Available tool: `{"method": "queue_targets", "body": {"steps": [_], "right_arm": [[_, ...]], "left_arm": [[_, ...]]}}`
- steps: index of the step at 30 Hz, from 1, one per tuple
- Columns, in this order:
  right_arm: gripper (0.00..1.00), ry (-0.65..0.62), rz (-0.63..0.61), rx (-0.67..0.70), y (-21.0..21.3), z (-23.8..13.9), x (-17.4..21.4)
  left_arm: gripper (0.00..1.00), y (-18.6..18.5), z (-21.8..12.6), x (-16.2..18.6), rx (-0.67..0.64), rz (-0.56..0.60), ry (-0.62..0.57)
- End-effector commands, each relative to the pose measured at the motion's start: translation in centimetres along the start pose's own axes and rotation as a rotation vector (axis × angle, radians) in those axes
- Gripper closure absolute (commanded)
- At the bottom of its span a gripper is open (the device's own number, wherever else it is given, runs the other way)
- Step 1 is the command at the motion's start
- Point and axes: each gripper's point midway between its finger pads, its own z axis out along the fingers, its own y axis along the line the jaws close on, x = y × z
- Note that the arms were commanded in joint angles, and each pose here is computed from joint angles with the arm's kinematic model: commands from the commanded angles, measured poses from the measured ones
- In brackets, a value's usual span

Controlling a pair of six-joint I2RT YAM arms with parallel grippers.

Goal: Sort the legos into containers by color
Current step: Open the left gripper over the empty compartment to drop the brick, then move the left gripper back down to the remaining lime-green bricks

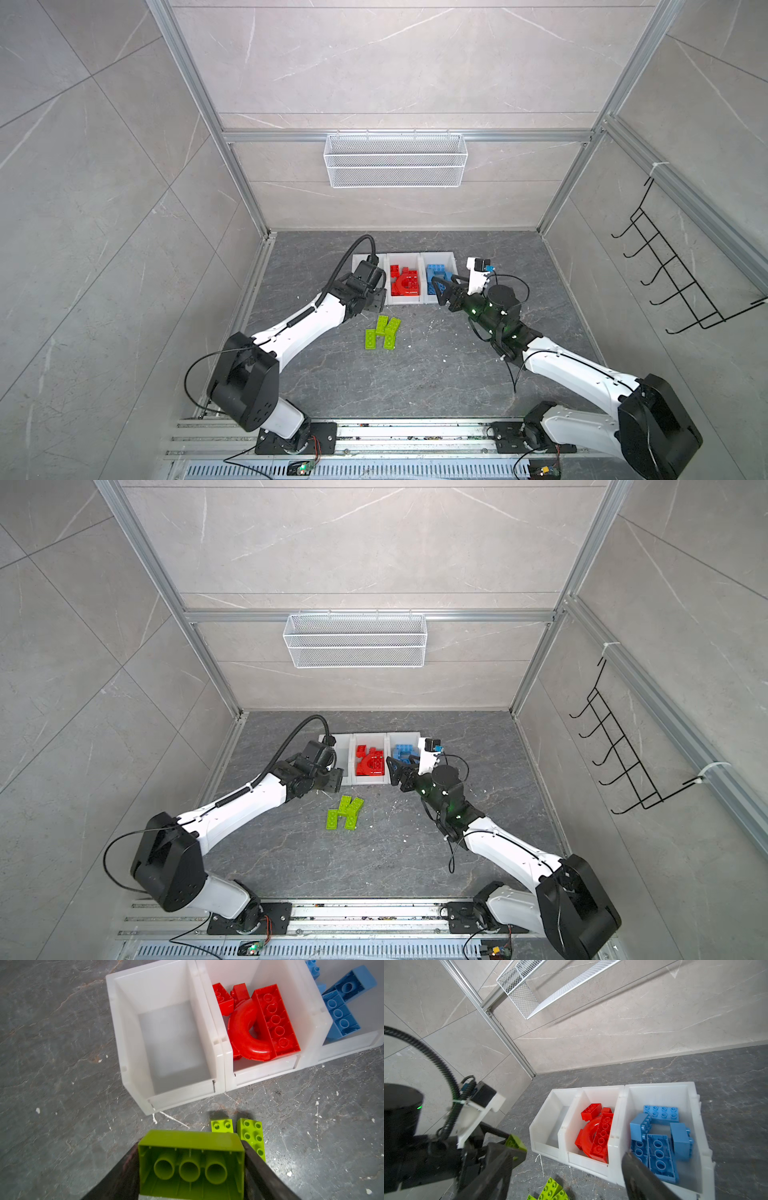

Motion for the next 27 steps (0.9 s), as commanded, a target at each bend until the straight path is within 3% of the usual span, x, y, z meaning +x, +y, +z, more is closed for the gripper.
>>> {"method": "queue_targets", "body": {"steps": [1, 3, 7, 10, 19, 23, 27], "right_arm": [[0.16, -0.087, -0.057, -0.065, 1.4, -1.0, -1.9], [0.16, -0.123, -0.071, -0.098, 1.9, -1.8, -2.3], [0.14, -0.331, -0.091, -0.166, 2.4, -5.1, -4.1], [0.1, -0.423, -0.1, -0.137, 1.6, -6.8, -4.5], [0.02, -0.47, -0.131, -0.05, -0.2, -7.9, -4.6], [0.0, -0.467, -0.138, -0.037, -0.4, -7.8, -4.5], [0.0, -0.461, -0.141, -0.039, -0.4, -7.8, -4.4]], "left_arm": [[0.32, 0.8, 1.6, -3.2, 0.008, 0.021, -0.046], [0.32, 1.5, 2.9, -4.0, 0.002, 0.013, -0.044], [0.31, 1.8, 5.1, -5.7, 0.011, 0.023, -0.041], [0.31, 1.5, 6.6, -6.2, 0.013, 0.031, -0.033], [0.29, 1.6, 8.6, -5.6, -0.004, 0.027, 0.013], [0.13, 1.5, 8.1, -5.8, 0.008, 0.024, 0.006], [0.09, 1.7, 6.9, -6.6, 0.003, 0.026, -0.015]]}}
